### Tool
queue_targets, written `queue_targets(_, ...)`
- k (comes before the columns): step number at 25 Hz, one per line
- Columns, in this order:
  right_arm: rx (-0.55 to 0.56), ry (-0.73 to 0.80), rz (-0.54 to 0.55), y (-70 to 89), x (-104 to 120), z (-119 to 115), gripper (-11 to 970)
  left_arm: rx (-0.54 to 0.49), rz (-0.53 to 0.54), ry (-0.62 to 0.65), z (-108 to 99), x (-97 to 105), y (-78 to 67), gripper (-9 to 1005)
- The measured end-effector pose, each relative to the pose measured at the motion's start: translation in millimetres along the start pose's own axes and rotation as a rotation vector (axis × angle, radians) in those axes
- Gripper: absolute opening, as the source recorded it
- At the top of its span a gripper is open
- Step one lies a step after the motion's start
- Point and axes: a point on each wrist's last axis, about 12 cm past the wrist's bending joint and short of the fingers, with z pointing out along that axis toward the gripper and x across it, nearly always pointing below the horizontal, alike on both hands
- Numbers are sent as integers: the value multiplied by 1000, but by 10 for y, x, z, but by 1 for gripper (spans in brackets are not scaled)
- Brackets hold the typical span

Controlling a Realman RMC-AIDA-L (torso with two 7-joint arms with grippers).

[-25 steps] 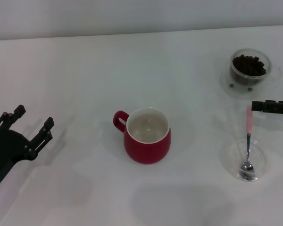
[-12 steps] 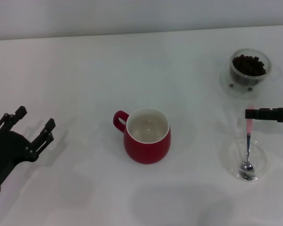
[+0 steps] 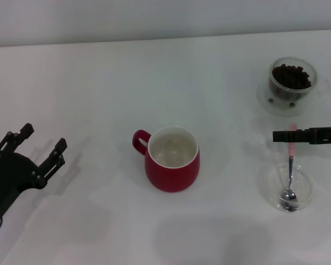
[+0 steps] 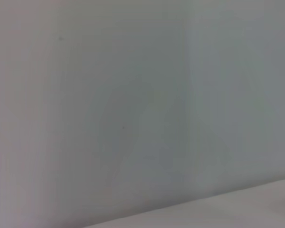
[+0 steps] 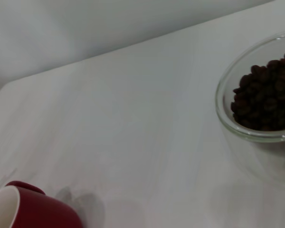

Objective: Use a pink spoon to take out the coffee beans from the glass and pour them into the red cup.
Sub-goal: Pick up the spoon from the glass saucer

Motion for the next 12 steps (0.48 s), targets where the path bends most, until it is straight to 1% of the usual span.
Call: queue_targets(12,19,0,-5,-16,-82,-6,825,-4,-3,3,-21,12,-9,772)
